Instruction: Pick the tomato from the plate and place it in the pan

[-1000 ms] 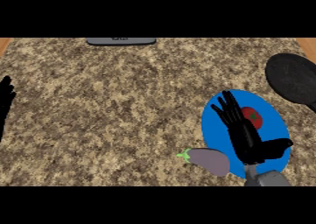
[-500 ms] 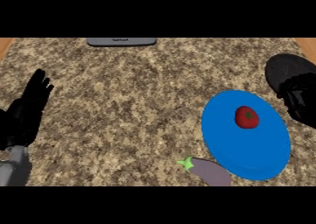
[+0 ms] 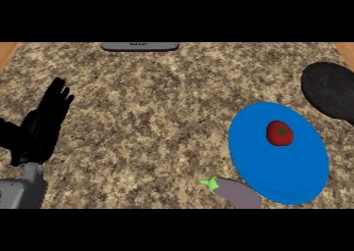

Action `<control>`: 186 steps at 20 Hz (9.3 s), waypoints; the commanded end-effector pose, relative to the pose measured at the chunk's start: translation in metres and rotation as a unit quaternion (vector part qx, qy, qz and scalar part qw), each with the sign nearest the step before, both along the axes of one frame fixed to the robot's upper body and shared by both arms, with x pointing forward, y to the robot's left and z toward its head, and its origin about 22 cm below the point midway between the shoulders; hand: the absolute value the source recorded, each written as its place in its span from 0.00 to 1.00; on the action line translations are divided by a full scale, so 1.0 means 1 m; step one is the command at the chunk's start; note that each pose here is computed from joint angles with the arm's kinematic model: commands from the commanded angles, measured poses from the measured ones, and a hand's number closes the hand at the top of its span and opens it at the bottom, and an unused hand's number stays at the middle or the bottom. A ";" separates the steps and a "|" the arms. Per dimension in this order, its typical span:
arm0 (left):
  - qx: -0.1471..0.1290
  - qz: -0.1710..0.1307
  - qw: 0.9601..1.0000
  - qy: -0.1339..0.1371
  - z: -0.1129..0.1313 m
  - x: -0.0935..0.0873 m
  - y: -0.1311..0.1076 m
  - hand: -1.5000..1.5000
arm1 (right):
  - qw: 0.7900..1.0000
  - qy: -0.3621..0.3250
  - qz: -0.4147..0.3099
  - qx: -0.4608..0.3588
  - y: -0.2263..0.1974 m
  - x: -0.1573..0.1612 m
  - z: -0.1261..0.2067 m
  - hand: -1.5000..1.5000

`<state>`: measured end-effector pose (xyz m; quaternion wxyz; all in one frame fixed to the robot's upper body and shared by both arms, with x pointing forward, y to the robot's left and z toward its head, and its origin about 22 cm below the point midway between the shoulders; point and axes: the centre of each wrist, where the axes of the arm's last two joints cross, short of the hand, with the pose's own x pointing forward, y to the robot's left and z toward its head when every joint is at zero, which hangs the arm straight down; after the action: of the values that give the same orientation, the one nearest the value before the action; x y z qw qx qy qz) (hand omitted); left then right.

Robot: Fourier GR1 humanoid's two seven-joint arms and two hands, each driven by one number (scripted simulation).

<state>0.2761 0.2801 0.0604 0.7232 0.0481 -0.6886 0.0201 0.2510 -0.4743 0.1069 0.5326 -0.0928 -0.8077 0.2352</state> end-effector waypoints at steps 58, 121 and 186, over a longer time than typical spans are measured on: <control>-0.002 -0.004 1.000 -0.008 0.002 0.010 -0.019 0.50 | 0.821 0.151 0.084 -0.544 0.188 0.068 0.020 0.00; -0.003 -0.007 1.000 -0.004 0.000 0.010 -0.006 0.50 | 0.889 -0.048 -0.217 -0.400 0.179 0.009 0.105 1.00; -0.003 -0.017 1.000 -0.010 0.007 0.003 -0.006 0.50 | 0.974 0.079 -0.178 0.116 -0.129 -0.032 -0.002 0.00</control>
<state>0.2820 0.2698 0.0640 0.7173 0.0335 -0.6958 0.0156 0.2438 -0.5899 0.1072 0.6566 -0.2206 -0.7199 0.0434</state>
